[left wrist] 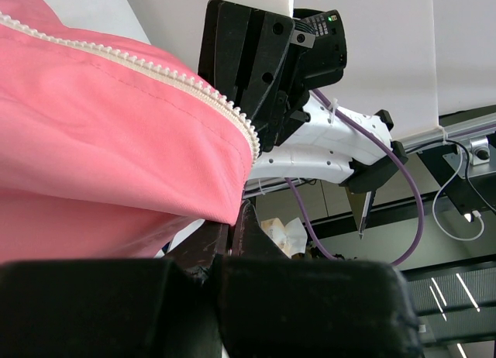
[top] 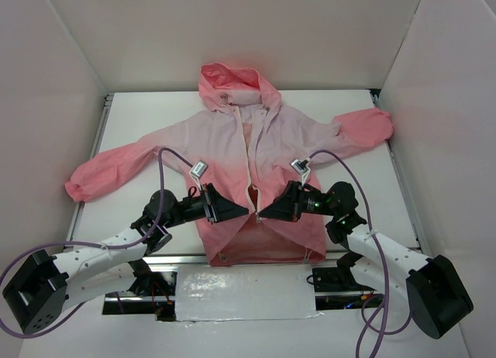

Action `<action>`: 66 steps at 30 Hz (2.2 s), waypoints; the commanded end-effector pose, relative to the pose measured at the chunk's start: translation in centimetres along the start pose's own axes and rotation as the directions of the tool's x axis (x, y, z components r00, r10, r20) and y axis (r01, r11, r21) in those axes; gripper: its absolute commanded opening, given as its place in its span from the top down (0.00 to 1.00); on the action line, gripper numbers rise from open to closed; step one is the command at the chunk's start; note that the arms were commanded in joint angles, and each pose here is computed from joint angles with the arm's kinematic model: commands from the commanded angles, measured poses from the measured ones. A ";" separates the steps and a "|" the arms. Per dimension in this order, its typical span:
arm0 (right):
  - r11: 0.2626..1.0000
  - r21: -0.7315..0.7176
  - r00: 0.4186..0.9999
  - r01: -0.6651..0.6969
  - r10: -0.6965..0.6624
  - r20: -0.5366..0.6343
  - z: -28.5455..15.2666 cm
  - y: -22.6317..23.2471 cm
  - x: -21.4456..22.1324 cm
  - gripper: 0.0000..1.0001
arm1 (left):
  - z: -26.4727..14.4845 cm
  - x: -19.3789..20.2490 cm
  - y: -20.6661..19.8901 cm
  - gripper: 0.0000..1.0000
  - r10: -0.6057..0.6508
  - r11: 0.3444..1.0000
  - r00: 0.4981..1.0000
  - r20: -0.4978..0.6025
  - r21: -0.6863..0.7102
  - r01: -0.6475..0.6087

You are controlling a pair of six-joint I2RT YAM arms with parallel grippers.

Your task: Zip up the jacket

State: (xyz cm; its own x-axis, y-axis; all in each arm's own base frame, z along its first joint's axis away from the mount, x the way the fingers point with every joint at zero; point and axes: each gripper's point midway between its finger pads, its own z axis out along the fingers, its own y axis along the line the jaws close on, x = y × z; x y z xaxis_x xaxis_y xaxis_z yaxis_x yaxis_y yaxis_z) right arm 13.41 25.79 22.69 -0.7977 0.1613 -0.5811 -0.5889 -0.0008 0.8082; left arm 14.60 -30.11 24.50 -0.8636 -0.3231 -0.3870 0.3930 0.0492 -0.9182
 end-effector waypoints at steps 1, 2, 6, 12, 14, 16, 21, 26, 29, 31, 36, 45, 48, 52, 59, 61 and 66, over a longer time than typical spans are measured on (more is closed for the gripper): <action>0.994 -0.059 0.996 0.090 -0.088 0.032 0.3 2.1 -1.8 1.00 | -0.1 -0.6 -2.8 1.00 0.043 0.994 0.999 0.013 0.097 -0.044; 0.994 -0.061 0.995 0.092 -0.090 0.033 0.3 2.3 -1.9 1.00 | -0.1 -0.6 -2.7 1.00 0.041 0.994 0.999 0.011 0.096 -0.042; 0.994 -0.053 0.995 0.093 -0.091 0.039 0.3 2.2 -2.1 1.00 | -0.3 -0.5 -2.7 1.00 0.040 0.995 0.999 0.014 0.095 -0.042; 0.994 -0.062 0.995 0.091 -0.089 0.037 0.4 2.4 -2.1 1.00 | -0.4 -0.4 -2.3 1.00 0.035 0.996 0.999 0.012 0.083 -0.036; 0.993 -0.067 0.995 0.098 -0.095 0.037 0.3 2.6 -2.1 1.00 | -0.4 -0.3 -2.2 1.00 0.034 0.996 0.999 0.011 0.080 -0.035; 0.993 -0.066 0.994 0.101 -0.098 0.038 0.3 2.6 -2.1 1.00 | -0.4 -0.4 -2.3 1.00 0.034 0.996 0.999 0.012 0.086 -0.035; 0.993 -0.063 0.994 0.104 -0.102 0.041 0.4 2.6 -2.2 1.00 | -0.3 -0.2 -2.3 1.00 0.032 0.996 0.999 0.001 0.089 -0.032; 0.992 -0.067 0.994 0.107 -0.104 0.039 0.4 2.7 -2.4 1.00 | -0.2 -0.2 -2.0 1.00 0.029 0.996 1.000 0.001 0.080 -0.029; 0.992 -0.068 0.994 0.106 -0.104 0.038 0.5 2.8 -2.4 1.00 | -0.2 -0.2 -2.1 1.00 0.030 0.996 1.000 0.002 0.084 -0.030; 0.991 -0.073 0.993 0.113 -0.110 0.040 0.5 3.0 -2.5 1.00 | -0.2 -0.2 -1.9 1.00 0.028 0.997 1.000 -0.001 0.078 -0.028; 0.991 -0.071 0.993 0.115 -0.112 0.039 0.6 3.0 -2.8 1.00 | -0.2 -0.2 -2.0 1.00 0.027 0.996 1.000 0.000 0.082 -0.027; 0.990 -0.080 0.993 0.115 -0.112 0.045 0.9 2.8 -3.3 1.00 | -0.2 0.1 -2.4 1.00 0.009 0.993 1.000 -0.012 0.118 -0.007; 0.988 -0.101 0.993 0.115 -0.112 0.041 1.1 3.2 -3.6 1.00 | -0.3 0.2 -2.4 1.00 -0.001 0.992 1.000 -0.015 0.128 0.003; 0.984 -0.127 0.992 0.125 -0.121 0.045 1.2 4.0 -4.1 1.00 | -0.3 0.2 -2.4 1.00 0.003 0.992 1.000 -0.017 0.126 -0.001; 0.979 -0.165 0.993 0.118 -0.112 0.049 1.4 4.9 -4.7 1.00 | -0.2 0.3 -1.8 1.00 0.013 0.995 1.000 -0.019 0.096 -0.012; 0.978 -0.175 0.993 0.111 -0.104 0.048 1.5 5.0 -4.8 1.00 | -0.2 0.3 -1.5 1.00 0.008 0.996 1.000 -0.019 0.089 -0.007; 0.975 -0.195 0.994 0.109 -0.104 0.036 1.7 5.5 -5.3 1.00 | 0.1 0.4 -1.5 1.00 0.008 0.996 0.999 -0.033 0.086 -0.005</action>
State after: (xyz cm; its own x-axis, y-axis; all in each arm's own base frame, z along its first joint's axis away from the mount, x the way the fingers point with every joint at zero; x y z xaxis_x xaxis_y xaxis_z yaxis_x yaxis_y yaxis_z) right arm 14.45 26.75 26.05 -0.8195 0.1360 -0.5567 -0.5707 -0.1048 0.8145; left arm 14.37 -30.09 24.69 -0.8755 -0.3223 -0.3601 0.3791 0.0042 -0.9254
